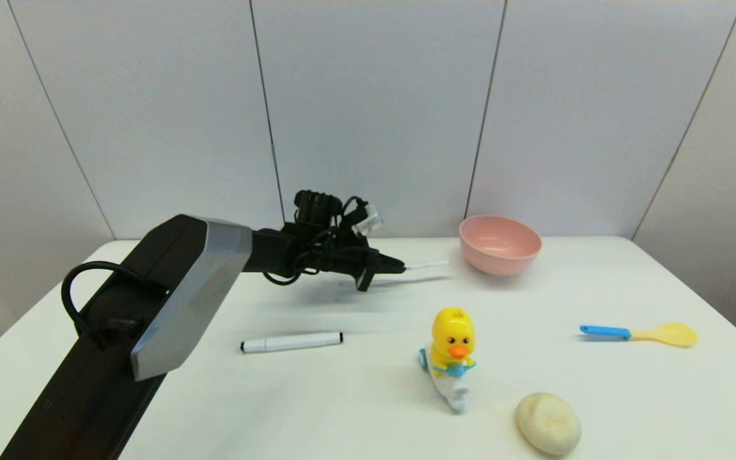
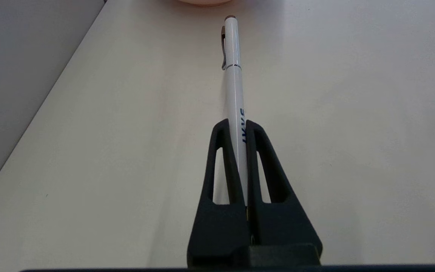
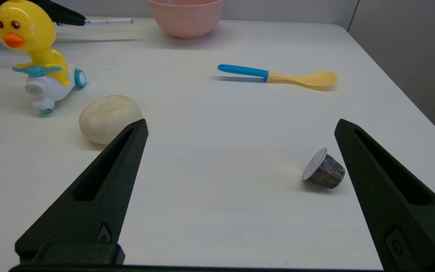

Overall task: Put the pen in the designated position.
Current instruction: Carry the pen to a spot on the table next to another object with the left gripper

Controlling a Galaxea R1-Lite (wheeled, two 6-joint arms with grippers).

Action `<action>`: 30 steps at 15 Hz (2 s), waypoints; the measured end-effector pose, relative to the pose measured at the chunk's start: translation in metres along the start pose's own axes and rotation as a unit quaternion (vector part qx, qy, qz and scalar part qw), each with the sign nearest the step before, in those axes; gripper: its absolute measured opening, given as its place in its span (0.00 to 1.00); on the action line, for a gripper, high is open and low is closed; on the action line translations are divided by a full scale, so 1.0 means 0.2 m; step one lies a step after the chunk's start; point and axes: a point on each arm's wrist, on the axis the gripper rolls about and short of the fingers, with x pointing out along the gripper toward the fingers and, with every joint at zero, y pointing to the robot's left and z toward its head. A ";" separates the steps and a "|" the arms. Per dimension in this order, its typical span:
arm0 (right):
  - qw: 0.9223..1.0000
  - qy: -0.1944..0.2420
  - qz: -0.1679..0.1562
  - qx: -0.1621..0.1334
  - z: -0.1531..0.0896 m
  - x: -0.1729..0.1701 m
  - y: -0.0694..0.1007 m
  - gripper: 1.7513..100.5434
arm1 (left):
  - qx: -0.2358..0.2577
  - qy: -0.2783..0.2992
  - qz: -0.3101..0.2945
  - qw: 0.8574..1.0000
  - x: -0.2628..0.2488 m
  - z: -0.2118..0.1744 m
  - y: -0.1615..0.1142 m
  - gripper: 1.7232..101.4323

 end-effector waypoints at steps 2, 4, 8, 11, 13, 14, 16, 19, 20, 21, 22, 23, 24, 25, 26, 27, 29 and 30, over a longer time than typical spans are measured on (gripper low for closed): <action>1.000 0.000 0.000 0.000 0.00 0.00 0.00 0.97 | -0.005 0.008 0.003 1.000 -0.06 0.02 -0.01 0.03; 1.000 0.000 0.000 0.000 0.00 0.00 0.00 0.97 | -0.005 0.019 0.008 1.000 -0.13 0.03 -0.01 0.03; 1.000 0.000 0.000 0.000 0.00 0.00 0.00 0.97 | -0.016 0.060 0.026 0.998 -0.35 0.05 -0.05 0.03; 1.000 0.000 0.000 0.000 0.00 0.00 0.00 0.97 | -0.024 0.099 0.042 0.994 -0.59 0.00 -0.10 0.03; 1.000 0.000 0.000 0.000 0.00 0.00 0.00 0.97 | -0.023 0.114 0.052 0.992 -0.73 -0.01 -0.13 0.03; 1.000 0.000 0.000 0.000 0.00 0.00 0.00 0.97 | -0.019 0.120 0.058 0.991 -0.80 -0.01 -0.14 0.03; 1.000 0.000 0.000 0.000 0.00 0.00 0.00 0.97 | -0.015 0.128 0.066 0.989 -0.91 0.01 -0.15 0.03; 1.000 0.000 0.000 0.000 0.00 0.00 0.00 0.97 | -0.010 0.130 0.075 0.989 -0.99 0.05 -0.18 0.03; 1.000 0.000 0.000 0.000 0.00 0.00 0.00 0.97 | -0.011 0.130 0.079 0.988 -1.01 0.06 -0.19 0.03; 1.000 0.000 0.000 0.000 0.00 0.00 0.00 0.97 | -0.011 0.130 0.087 0.988 -1.04 0.08 -0.21 0.03; 1.000 0.000 0.000 0.000 0.00 0.00 0.00 0.97 | -0.011 0.131 0.092 0.987 -1.06 0.10 -0.22 0.03; 1.000 0.000 0.000 0.000 0.00 0.00 0.00 0.97 | -0.013 0.136 0.099 0.986 -1.08 0.12 -0.24 0.03; 1.000 0.000 0.000 0.000 0.00 0.00 0.00 0.97 | -0.020 0.145 0.109 0.983 -1.09 0.13 -0.26 0.03; 1.000 0.000 0.000 0.000 0.00 0.00 0.00 0.97 | -0.029 0.152 0.118 0.981 -1.11 0.14 -0.28 0.03; 1.000 0.000 0.000 0.000 0.00 0.00 0.00 0.97 | -0.037 0.157 0.127 0.979 -1.13 0.14 -0.30 0.03; 1.000 0.000 0.000 0.000 0.00 0.00 0.00 0.97 | -0.049 0.164 0.138 0.976 -1.15 0.15 -0.32 0.03; 1.000 0.000 0.000 0.000 0.00 0.00 0.00 0.97 | -0.078 0.177 0.165 0.967 -1.19 0.16 -0.35 0.03; 1.000 0.000 0.000 0.000 0.00 0.00 0.00 0.97 | -0.092 0.180 0.179 0.963 -1.21 0.17 -0.36 0.03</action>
